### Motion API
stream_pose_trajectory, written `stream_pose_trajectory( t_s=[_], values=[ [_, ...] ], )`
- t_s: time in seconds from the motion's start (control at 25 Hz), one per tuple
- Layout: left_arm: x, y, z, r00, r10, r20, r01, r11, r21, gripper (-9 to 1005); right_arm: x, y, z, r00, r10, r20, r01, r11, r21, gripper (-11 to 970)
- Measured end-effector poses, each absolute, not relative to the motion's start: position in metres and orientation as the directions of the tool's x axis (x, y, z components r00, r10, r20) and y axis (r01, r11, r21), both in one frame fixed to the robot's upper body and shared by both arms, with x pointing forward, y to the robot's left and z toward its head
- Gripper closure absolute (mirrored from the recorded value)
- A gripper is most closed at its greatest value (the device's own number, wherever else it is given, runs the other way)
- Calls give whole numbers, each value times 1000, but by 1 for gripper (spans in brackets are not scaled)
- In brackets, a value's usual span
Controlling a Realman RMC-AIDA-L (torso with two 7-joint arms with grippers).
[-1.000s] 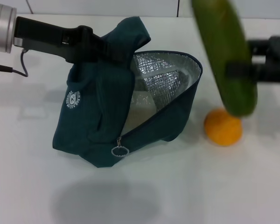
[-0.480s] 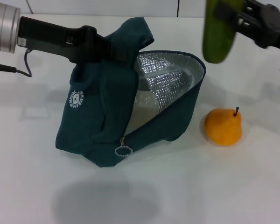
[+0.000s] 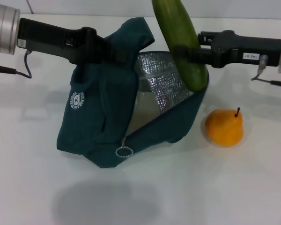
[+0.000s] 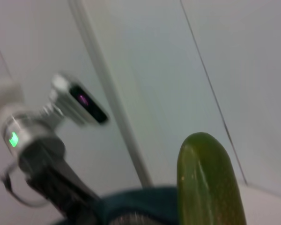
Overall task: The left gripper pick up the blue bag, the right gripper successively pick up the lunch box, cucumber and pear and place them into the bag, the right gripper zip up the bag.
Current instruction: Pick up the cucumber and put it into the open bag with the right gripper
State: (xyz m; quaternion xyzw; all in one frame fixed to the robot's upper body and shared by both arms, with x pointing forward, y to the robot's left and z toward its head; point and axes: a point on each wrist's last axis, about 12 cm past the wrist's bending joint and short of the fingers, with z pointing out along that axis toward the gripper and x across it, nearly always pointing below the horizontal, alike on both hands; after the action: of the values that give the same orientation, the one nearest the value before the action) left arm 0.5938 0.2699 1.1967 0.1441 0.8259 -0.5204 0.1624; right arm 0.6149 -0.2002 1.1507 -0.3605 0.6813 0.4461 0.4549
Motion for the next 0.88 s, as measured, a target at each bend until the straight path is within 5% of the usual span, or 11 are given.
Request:
stream_pose_trajectory(
  t_s=[0.52,0.88],
  values=[
    [595,270,1197,-904,66,-421,408,421,-810,958,615,-214,1210,-303,-477,-825,-930,337,146,344],
    [596,269,1198,-902,71,-427,415,421,-807,957,621,-190,1218,-324,-637,-700,-940,300,163,333]
  ],
)
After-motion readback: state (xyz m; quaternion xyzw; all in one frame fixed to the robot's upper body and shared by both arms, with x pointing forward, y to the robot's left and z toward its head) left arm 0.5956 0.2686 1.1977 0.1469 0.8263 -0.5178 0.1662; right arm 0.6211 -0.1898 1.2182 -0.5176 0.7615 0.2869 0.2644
